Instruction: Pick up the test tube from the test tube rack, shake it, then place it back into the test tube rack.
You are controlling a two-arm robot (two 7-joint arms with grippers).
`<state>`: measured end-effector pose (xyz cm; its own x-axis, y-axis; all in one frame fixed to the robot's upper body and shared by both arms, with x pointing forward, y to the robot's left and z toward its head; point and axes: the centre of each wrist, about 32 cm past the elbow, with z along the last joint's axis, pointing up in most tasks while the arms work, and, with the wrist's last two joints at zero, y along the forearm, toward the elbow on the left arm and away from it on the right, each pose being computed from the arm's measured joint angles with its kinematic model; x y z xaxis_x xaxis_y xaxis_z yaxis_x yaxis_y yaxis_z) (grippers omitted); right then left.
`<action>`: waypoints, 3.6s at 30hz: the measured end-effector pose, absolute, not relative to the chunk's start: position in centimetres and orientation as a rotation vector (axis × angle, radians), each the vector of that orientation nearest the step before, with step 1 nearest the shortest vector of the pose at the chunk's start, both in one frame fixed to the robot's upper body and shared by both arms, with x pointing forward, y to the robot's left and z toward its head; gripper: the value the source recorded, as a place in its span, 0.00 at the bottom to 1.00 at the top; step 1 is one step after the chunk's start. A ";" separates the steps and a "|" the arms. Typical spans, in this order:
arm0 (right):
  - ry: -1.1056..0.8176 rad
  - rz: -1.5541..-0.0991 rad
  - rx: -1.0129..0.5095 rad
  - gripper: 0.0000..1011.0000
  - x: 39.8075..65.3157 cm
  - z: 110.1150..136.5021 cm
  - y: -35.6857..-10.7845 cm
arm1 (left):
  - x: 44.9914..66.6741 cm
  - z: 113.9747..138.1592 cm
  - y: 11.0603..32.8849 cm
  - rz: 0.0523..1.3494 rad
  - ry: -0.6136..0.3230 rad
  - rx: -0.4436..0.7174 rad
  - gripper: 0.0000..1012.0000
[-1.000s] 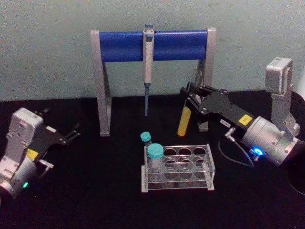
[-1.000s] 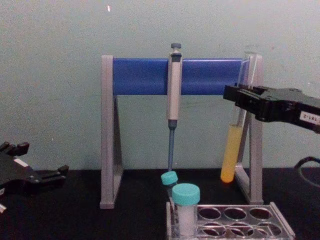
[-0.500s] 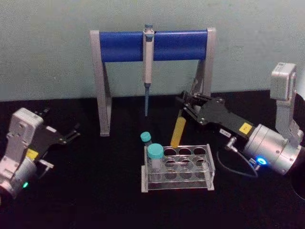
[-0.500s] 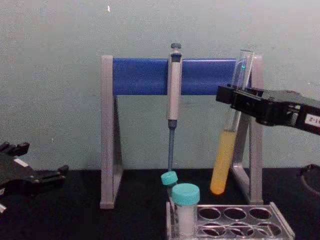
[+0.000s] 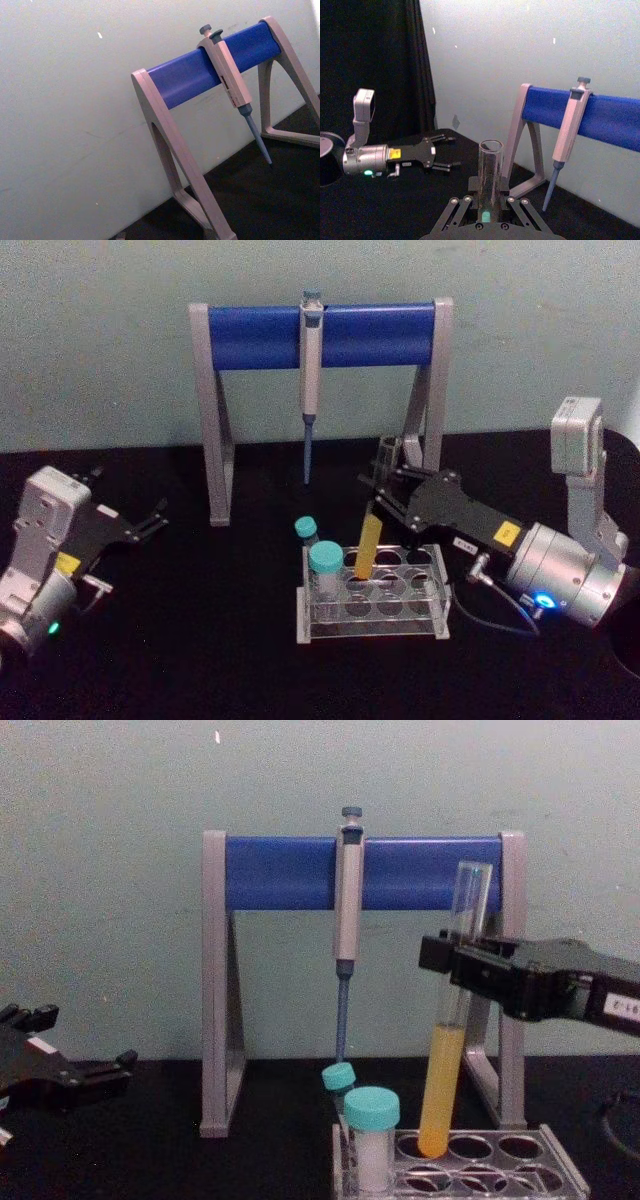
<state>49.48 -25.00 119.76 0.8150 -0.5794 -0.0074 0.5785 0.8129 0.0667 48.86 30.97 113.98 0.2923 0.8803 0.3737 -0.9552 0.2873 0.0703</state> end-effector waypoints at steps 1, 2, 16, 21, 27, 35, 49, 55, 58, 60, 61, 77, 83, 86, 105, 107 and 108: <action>-0.012 -0.618 0.064 0.22 49.5 119.7 -25.0 | 48.9 114.0 31.0 1.248 -0.285 0.305 0.99; -0.012 -0.618 0.064 0.22 49.5 119.7 -25.0 | 48.9 114.0 31.0 1.248 -0.285 0.305 0.99; -0.009 -0.622 0.019 0.22 49.7 118.6 -24.5 | 48.9 114.0 31.0 1.248 -0.285 0.304 0.99; -0.007 -0.624 0.007 0.22 49.8 118.3 -24.3 | 48.9 114.0 31.0 1.248 -0.285 0.304 0.99; -0.003 -0.624 -0.009 0.22 49.8 117.9 -24.1 | 48.9 114.0 31.0 1.248 -0.285 0.304 0.99; 0.004 -0.627 -0.032 0.22 49.8 117.2 -23.9 | 48.9 114.0 31.0 1.248 -0.285 0.304 0.99; 0.031 -0.634 -0.052 0.22 49.8 116.0 -23.6 | 48.9 114.0 31.0 1.248 -0.285 0.304 0.99; 0.040 -0.635 -0.062 0.22 49.8 115.7 -23.6 | 48.9 114.0 31.0 1.248 -0.285 0.304 0.99; 0.043 -0.636 -0.065 0.22 49.7 115.6 -23.5 | 48.9 114.0 31.0 1.248 -0.285 0.304 0.99; 0.044 -0.636 -0.066 0.22 49.7 115.5 -23.5 | 48.9 114.0 31.0 1.248 -0.285 0.304 0.99; 0.043 -0.636 -0.067 0.22 49.7 115.5 -23.5 | 48.9 114.0 31.0 1.248 -0.285 0.304 0.99; 0.042 -0.637 -0.068 0.24 49.7 115.5 -23.6 | 48.9 114.0 31.0 1.248 -0.285 0.304 0.99; 0.042 -0.636 -0.069 0.41 49.7 115.5 -23.6 | 48.9 114.0 31.0 1.248 -0.285 0.305 0.99; 0.042 -0.636 -0.068 0.50 49.7 115.6 -23.6 | 48.9 114.0 31.0 1.248 -0.285 0.304 0.99; 0.043 -0.636 -0.067 0.99 49.7 115.6 -23.6 | 48.9 114.0 31.0 1.248 -0.285 0.304 0.99; 0.043 -0.636 -0.067 0.99 49.7 115.6 -23.6 | 48.9 114.0 31.0 1.248 -0.285 0.304 0.99; 0.043 -0.636 -0.067 0.99 49.7 115.6 -23.6 | 48.9 114.0 31.0 1.248 -0.285 0.305 0.99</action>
